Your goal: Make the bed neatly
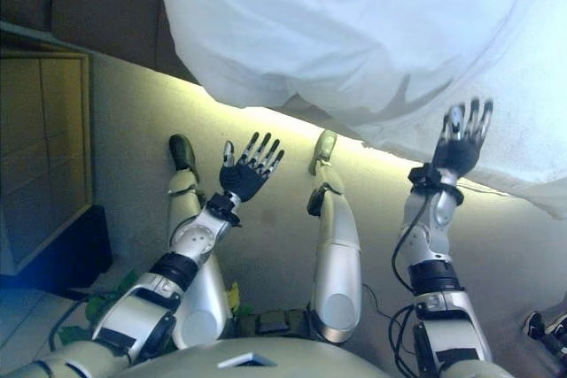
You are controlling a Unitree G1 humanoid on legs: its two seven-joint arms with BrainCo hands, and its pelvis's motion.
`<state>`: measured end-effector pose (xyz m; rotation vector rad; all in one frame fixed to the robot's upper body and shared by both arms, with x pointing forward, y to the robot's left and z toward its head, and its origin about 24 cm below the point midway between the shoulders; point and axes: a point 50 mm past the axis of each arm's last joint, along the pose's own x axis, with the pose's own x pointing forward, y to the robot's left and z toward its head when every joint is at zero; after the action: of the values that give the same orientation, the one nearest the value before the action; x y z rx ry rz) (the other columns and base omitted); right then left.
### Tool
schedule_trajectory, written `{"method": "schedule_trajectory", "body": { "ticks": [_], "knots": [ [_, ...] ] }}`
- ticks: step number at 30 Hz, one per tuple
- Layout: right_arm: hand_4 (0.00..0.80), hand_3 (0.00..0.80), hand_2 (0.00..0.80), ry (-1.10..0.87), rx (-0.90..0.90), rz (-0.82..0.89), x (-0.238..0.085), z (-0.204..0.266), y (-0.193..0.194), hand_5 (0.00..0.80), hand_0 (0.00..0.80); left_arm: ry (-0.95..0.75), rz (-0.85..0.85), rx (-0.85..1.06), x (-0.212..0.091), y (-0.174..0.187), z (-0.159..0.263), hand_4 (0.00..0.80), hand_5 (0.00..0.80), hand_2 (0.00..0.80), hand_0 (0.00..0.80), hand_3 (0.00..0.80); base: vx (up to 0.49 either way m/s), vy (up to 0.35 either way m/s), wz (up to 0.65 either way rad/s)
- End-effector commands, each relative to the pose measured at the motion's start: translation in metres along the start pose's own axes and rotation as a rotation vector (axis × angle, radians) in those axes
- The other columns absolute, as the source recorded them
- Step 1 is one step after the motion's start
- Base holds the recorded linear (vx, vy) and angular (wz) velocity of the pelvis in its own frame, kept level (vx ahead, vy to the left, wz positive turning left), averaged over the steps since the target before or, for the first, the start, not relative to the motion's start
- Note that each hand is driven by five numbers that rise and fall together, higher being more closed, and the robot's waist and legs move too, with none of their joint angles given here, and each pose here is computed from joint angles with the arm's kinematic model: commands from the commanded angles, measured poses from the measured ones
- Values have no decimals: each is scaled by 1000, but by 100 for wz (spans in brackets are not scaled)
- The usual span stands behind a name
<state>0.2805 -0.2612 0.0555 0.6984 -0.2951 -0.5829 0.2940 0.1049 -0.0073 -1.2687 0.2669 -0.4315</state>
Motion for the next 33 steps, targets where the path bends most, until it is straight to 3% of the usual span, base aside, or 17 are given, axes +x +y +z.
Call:
{"method": "schedule_trajectory", "body": {
  "ticks": [1, 9, 33],
  "knots": [
    [0, 0, 0, -203, 63, -147, 9, 45, -38, 0, 0, 64, -81, -46, 4, -8, -22, 0, 0, 0, 0, 0, -32, 33, -1],
    [0, 0, 0, -215, 118, -190, 16, 51, -75, 0, 0, 70, -135, -64, 17, -23, -13, 0, 0, 0, 0, 0, -12, 1, -5],
    [0, 0, 0, -332, 193, -76, 45, 82, -62, 0, 0, 53, -310, 182, 66, -93, 13, 0, 0, 0, 0, 0, 1, -13, -3]
  ]
}}
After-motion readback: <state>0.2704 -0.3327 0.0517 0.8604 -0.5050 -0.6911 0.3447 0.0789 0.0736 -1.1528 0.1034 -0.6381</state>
